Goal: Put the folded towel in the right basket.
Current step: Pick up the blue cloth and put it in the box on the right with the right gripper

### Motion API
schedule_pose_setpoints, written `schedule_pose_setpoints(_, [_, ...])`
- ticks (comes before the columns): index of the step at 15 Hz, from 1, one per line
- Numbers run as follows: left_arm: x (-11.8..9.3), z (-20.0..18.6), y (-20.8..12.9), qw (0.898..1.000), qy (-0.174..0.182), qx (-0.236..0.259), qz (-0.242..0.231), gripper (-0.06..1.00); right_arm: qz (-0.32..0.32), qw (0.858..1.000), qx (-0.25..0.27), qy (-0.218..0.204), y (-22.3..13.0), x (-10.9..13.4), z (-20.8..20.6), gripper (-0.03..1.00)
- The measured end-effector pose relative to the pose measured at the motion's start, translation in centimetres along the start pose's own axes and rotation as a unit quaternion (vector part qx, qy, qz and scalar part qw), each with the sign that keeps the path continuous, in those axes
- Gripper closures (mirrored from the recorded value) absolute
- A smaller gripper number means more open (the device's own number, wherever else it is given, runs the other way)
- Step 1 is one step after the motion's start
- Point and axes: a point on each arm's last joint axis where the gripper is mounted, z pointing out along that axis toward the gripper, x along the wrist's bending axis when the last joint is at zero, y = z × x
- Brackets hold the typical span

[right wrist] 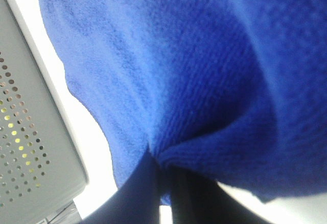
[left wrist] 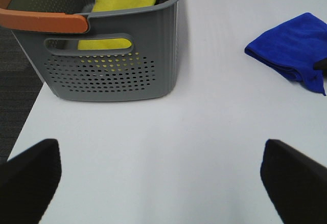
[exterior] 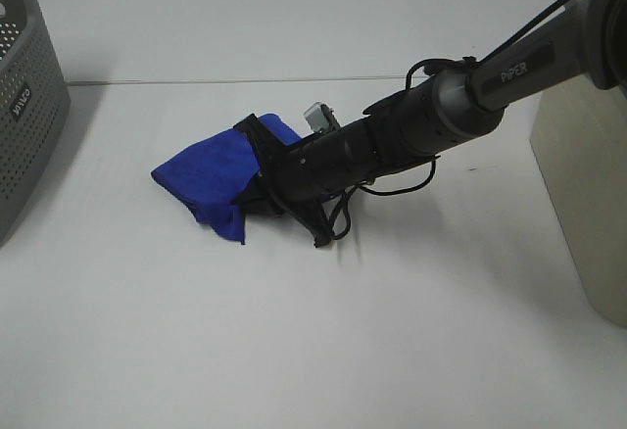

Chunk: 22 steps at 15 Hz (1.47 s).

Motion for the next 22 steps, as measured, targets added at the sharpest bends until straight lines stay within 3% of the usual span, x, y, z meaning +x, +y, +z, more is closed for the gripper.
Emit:
schedule_pose_setpoints(3, [0.0,0.0,0.0,1.0,0.0,0.0,0.0,-0.05,-0.062,0.997,-0.027,0.032,0.2,3.1,-2.7,0.93])
schedule_pose_setpoints(7, [0.0,0.0,0.0,1.0,0.0,0.0,0.0,-0.05,-0.152,0.981,-0.068,0.094,0.0,8.2,-8.3,0.93])
schedule_pose_setpoints(12, [0.0,0.0,0.0,1.0,0.0,0.0,0.0,-0.05,-0.215,0.952,-0.138,0.168,0.2,13.0,-16.9,0.93])
schedule_pose_setpoints(13, [0.0,0.0,0.0,1.0,0.0,0.0,0.0,-0.05,-0.241,0.937,-0.173,0.184,0.7,14.0,-20.6,0.93])
schedule_pose_setpoints(14, [0.0,0.0,0.0,1.0,0.0,0.0,0.0,-0.05,-0.241,0.937,-0.173,0.184,0.7,14.0,-20.6,0.93])
schedule_pose_setpoints(15, [0.0,0.0,0.0,1.0,0.0,0.0,0.0,-0.05,-0.255,0.92,-0.22,0.199,1.7,14.5,-25.2,0.93])
schedule_pose_setpoints(16, [0.0,0.0,0.0,1.0,0.0,0.0,0.0,-0.05,-0.255,0.92,-0.22,0.199,1.7,14.5,-25.2,0.93])
schedule_pose_setpoints(19, [0.0,0.0,0.0,1.0,0.0,0.0,0.0,-0.05,-0.263,0.896,-0.291,0.209,3.5,14.0,-32.0,0.93])
schedule_pose_setpoints(20, [0.0,0.0,0.0,1.0,0.0,0.0,0.0,-0.05,-0.277,0.876,-0.342,0.198,4.6,12.8,-36.7,0.93])
schedule_pose_setpoints(22, [0.0,0.0,0.0,1.0,0.0,0.0,0.0,-0.05,-0.295,0.861,-0.376,0.175,5.1,11.4,-40.4,0.93])
